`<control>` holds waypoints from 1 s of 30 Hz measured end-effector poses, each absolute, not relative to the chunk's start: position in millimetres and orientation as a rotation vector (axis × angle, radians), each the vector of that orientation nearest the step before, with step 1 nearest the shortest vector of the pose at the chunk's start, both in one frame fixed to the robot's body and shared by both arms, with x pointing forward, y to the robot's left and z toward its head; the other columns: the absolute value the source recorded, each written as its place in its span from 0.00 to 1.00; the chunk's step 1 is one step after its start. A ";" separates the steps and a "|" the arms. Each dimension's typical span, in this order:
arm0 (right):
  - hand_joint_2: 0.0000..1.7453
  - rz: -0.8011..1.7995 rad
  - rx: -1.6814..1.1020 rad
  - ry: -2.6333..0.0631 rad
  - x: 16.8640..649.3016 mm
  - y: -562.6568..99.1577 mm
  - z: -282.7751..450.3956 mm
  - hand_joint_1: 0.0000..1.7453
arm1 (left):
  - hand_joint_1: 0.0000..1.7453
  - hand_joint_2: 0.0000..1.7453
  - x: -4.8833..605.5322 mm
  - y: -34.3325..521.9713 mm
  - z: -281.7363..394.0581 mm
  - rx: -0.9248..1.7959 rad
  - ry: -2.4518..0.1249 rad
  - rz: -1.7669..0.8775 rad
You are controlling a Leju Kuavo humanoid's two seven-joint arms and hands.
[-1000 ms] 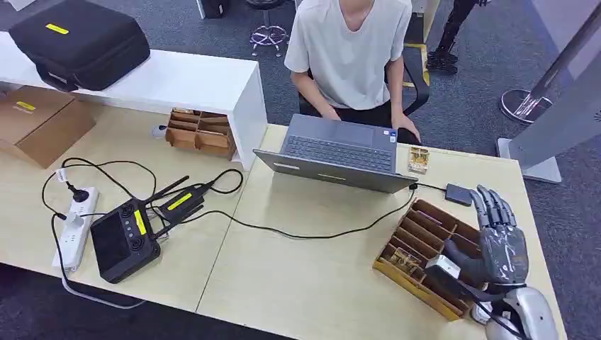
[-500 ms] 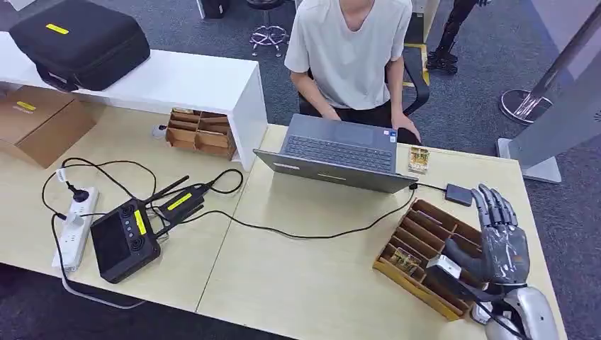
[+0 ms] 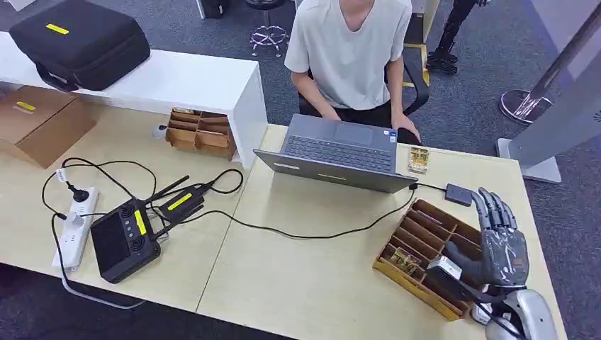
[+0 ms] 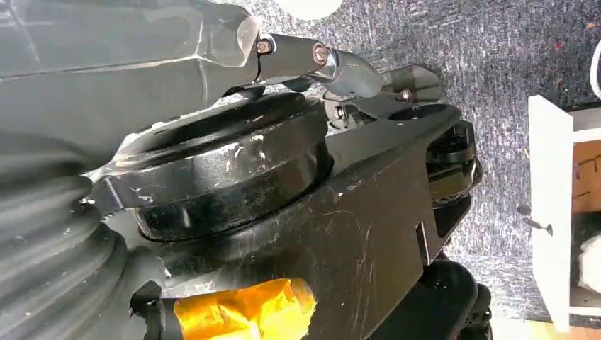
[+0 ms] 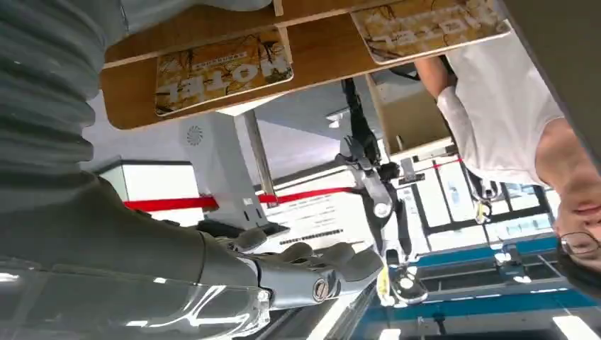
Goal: Pass the card to the sensor for recognition and then transmit it.
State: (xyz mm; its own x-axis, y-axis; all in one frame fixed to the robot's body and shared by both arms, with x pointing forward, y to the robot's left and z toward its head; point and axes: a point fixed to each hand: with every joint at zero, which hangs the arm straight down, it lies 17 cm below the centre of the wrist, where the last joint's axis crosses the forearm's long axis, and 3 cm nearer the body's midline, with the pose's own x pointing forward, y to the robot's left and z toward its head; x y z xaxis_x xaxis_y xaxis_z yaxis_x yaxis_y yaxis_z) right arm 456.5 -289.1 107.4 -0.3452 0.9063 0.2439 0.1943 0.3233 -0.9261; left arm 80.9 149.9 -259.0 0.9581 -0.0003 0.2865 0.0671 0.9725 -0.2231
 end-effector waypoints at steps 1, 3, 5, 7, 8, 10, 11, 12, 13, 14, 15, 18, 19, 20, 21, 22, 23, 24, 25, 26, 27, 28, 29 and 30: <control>1.00 1.072 -0.993 -1.755 456.7 -291.1 107.0 0.00 | 0.00 1.00 80.9 149.8 -259.0 -0.234 -0.289 -0.035; 1.00 1.069 -0.999 -1.752 457.1 -294.0 106.2 0.00 | 0.00 1.00 80.9 149.8 -259.0 -0.234 -0.289 -0.035; 1.00 1.067 -1.000 -1.747 457.5 -296.1 104.9 0.00 | 0.00 1.00 80.9 149.8 -259.0 -0.234 -0.289 -0.035; 1.00 1.067 -1.000 -1.743 457.9 -296.8 103.8 0.34 | 0.00 1.00 80.9 149.8 -259.0 -0.234 -0.289 -0.035; 1.00 1.067 -1.001 -1.742 458.1 -297.1 103.6 1.00 | 0.00 1.00 80.8 149.8 -259.0 -0.234 -0.289 -0.035; 1.00 1.069 -0.998 -1.733 457.9 -298.1 101.0 1.00 | 0.00 1.00 80.8 149.8 -259.0 -0.234 -0.289 -0.035; 1.00 1.072 -0.991 -1.729 457.4 -297.9 98.9 1.00 | 0.00 1.00 80.8 149.8 -259.0 -0.234 -0.289 -0.035; 1.00 1.074 -0.985 -1.725 457.1 -297.9 97.0 1.00 | 0.00 1.00 80.8 149.8 -259.0 -0.234 -0.289 -0.035; 1.00 1.075 -0.979 -1.723 456.7 -298.0 95.5 1.00 | 0.00 1.00 80.8 149.8 -259.0 -0.234 -0.289 -0.035; 1.00 1.075 -0.973 -1.721 456.3 -298.0 94.2 1.00 | 0.00 1.00 80.8 149.8 -259.0 -0.234 -0.289 -0.035; 1.00 1.076 -0.970 -1.721 455.9 -297.9 93.4 1.00 | 0.00 1.00 80.8 149.8 -259.0 -0.234 -0.289 -0.035; 1.00 1.072 -0.960 -1.721 453.7 -298.8 90.2 1.00 | 0.00 1.00 80.8 150.0 -259.1 -0.234 -0.289 -0.034; 1.00 1.075 -0.958 -1.723 453.2 -298.5 89.6 1.00 | 0.00 1.00 80.8 149.9 -259.0 -0.234 -0.289 -0.034; 1.00 1.077 -0.956 -1.724 453.0 -298.2 89.2 1.00 | 0.00 1.00 80.9 149.9 -259.0 -0.234 -0.289 -0.034; 1.00 1.079 -0.955 -1.725 453.1 -298.0 89.4 1.00 | 0.00 1.00 80.8 149.9 -259.0 -0.234 -0.289 -0.034; 1.00 1.077 -0.957 -1.727 453.9 -297.9 90.7 1.00 | 0.00 1.00 80.9 149.9 -259.0 -0.234 -0.289 -0.034; 1.00 1.076 -0.958 -1.730 455.0 -297.9 92.2 1.00 | 0.00 1.00 80.9 149.9 -259.0 -0.234 -0.289 -0.034; 1.00 1.075 -0.959 -1.732 455.9 -297.9 93.3 1.00 | 0.00 1.00 80.9 149.9 -259.0 -0.234 -0.289 -0.034; 1.00 1.074 -0.960 -1.733 456.4 -297.9 94.1 1.00 | 0.00 1.00 80.9 149.9 -259.0 -0.234 -0.289 -0.034; 1.00 1.074 -0.962 -1.734 456.9 -298.0 94.9 1.00 | 0.00 1.00 80.9 149.9 -259.0 -0.234 -0.289 -0.034; 1.00 1.074 -0.962 -1.735 457.2 -297.9 95.3 1.00 | 0.00 1.00 80.9 149.9 -259.0 -0.234 -0.289 -0.034; 1.00 1.073 -0.962 -1.736 457.4 -297.9 95.6 1.00 | 0.00 1.00 80.9 149.7 -259.0 -0.235 -0.289 -0.034; 1.00 1.073 -0.963 -1.736 457.6 -297.9 95.9 1.00 | 0.00 1.00 80.9 149.9 -259.0 -0.234 -0.289 -0.034; 1.00 1.073 -0.963 -1.736 457.6 -297.9 96.0 1.00 | 0.00 1.00 80.9 149.9 -259.0 -0.234 -0.289 -0.034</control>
